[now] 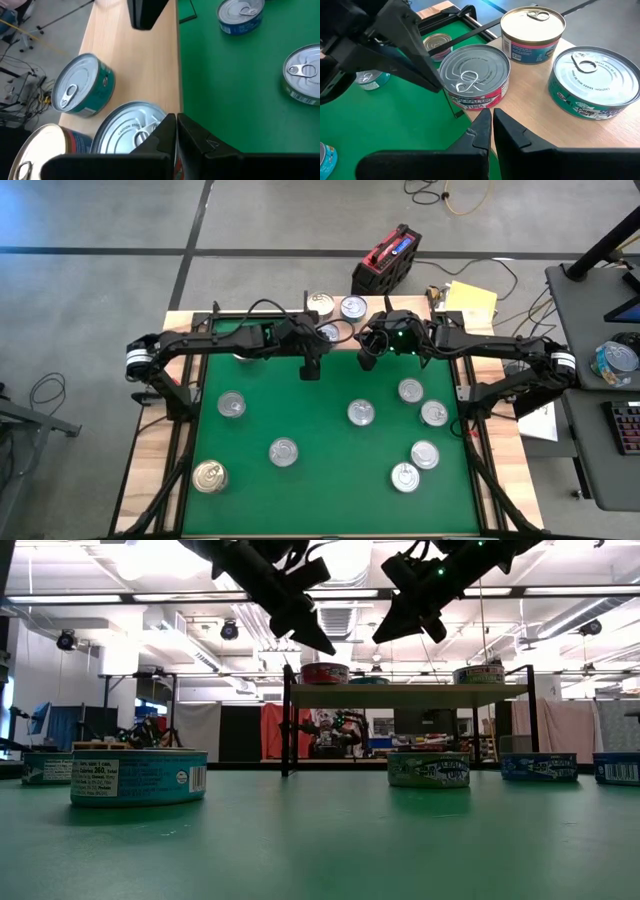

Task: Stack canned seafood by type on shelf
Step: Put the red tuna can on the shelf, then put the green tuna can on the shelf

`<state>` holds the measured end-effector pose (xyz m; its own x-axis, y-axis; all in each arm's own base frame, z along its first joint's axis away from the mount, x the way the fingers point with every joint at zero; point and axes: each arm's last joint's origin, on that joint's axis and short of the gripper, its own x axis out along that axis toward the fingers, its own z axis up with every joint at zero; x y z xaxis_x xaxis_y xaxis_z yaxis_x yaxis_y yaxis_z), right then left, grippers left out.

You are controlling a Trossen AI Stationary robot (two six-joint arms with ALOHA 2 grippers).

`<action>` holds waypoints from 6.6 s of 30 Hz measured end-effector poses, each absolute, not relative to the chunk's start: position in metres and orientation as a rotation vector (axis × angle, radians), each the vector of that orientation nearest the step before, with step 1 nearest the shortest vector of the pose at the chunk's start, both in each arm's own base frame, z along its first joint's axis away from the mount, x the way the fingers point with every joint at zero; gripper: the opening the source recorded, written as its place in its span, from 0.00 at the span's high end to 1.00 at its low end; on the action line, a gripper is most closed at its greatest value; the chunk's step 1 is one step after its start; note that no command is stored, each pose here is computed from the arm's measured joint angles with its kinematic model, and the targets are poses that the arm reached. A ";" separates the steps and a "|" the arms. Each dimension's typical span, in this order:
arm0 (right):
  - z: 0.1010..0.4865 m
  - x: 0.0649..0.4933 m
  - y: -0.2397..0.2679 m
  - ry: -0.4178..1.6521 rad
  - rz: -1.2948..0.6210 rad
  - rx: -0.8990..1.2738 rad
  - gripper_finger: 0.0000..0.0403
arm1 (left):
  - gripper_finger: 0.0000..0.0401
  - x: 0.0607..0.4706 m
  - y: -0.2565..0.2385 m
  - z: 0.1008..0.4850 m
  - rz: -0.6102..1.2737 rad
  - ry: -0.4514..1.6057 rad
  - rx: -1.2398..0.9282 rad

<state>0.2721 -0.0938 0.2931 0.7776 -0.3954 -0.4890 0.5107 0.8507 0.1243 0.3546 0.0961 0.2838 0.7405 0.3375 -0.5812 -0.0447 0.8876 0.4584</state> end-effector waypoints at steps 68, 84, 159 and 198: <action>0.290 0.261 -0.116 0.497 -0.684 0.220 0.98 | 1.00 0.333 0.017 0.292 0.305 0.655 0.538; 0.293 0.262 -0.115 0.509 -0.638 0.253 0.98 | 1.00 0.256 0.008 0.285 0.282 0.244 0.378; 0.285 0.294 -0.190 0.581 -0.713 0.176 0.98 | 1.00 0.245 0.008 0.279 0.386 0.250 0.371; 0.304 0.279 -0.001 0.548 -0.265 0.164 0.98 | 1.00 0.238 -0.038 0.265 0.221 0.345 0.122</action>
